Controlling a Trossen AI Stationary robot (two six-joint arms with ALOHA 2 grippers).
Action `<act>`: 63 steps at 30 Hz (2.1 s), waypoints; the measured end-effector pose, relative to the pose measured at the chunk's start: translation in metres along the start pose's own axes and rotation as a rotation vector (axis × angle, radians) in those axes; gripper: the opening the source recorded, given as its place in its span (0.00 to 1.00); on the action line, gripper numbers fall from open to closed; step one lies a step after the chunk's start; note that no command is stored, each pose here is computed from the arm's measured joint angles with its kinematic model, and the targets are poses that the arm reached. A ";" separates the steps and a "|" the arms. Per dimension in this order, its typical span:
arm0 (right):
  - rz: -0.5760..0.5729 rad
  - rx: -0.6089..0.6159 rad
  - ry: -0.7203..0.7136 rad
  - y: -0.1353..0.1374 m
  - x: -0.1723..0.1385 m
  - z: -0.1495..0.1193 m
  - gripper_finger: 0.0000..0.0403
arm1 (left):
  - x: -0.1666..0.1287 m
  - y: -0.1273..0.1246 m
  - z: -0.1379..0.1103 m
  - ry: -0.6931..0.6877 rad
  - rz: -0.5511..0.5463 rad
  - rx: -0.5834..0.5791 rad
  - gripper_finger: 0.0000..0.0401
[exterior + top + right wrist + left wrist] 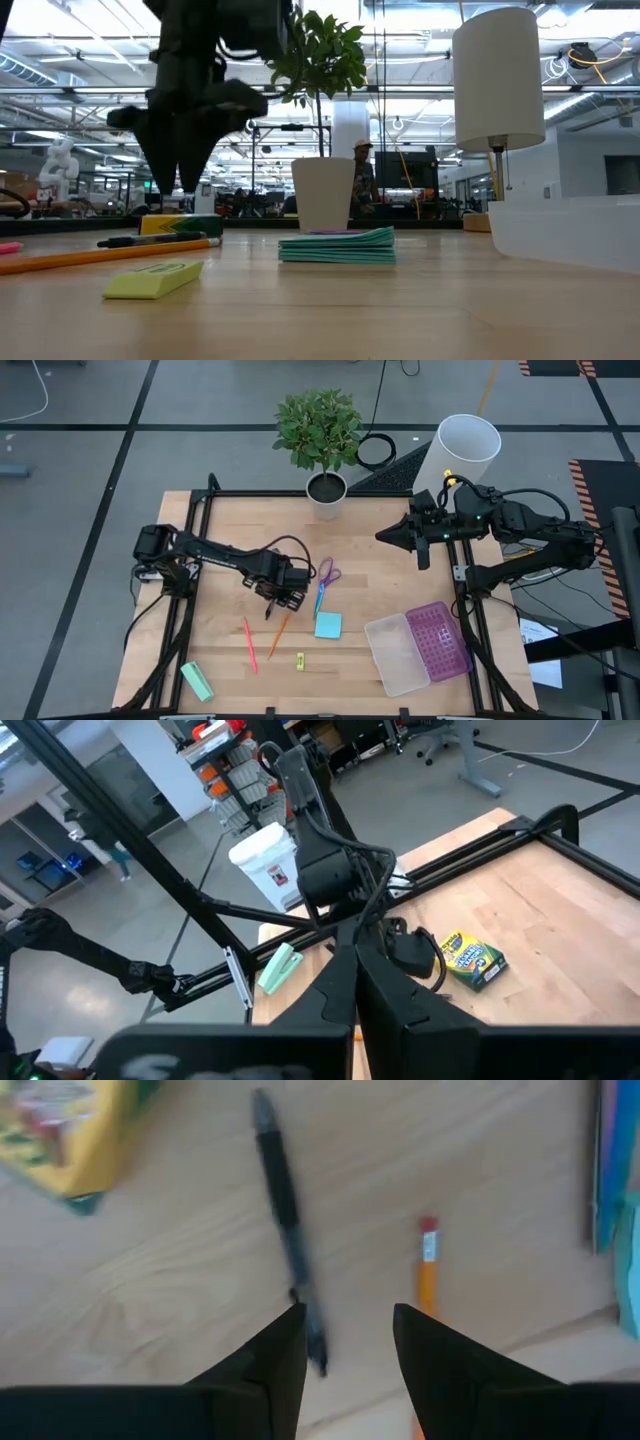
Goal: Pack school essentials
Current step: Put the black pen into the purple supply box
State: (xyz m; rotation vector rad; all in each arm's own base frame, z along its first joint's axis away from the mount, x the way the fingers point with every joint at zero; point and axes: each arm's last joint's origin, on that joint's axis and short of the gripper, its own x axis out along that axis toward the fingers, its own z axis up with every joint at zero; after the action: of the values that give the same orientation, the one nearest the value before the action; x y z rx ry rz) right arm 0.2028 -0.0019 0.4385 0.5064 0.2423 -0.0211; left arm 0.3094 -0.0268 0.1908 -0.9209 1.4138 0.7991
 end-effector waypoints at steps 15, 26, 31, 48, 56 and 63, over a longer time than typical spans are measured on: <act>-0.001 -0.026 0.000 0.000 0.000 0.000 0.00 | 0.032 0.015 0.000 -0.027 0.026 -0.038 0.38; -0.003 -0.044 -0.002 0.000 0.000 0.000 0.00 | 0.045 0.018 0.001 -0.076 -0.008 -0.039 0.31; -0.003 -0.044 -0.002 0.000 0.000 0.000 0.00 | 0.048 0.021 0.000 -0.073 0.001 -0.042 0.24; -0.003 -0.042 -0.003 0.000 0.000 0.000 0.00 | 0.050 0.020 0.001 -0.109 0.009 0.035 0.10; -0.003 -0.043 -0.003 0.000 0.000 0.000 0.00 | 0.048 0.019 0.001 -0.093 0.004 0.052 0.10; -0.003 -0.044 -0.002 0.000 0.000 0.000 0.00 | 0.030 0.020 -0.001 -0.110 -0.066 0.060 0.10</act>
State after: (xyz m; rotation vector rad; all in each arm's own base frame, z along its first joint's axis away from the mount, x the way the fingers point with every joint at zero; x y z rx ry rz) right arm 0.2029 -0.0021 0.4385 0.4626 0.2407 -0.0197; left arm 0.2917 -0.0213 0.1602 -0.8597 1.2985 0.7431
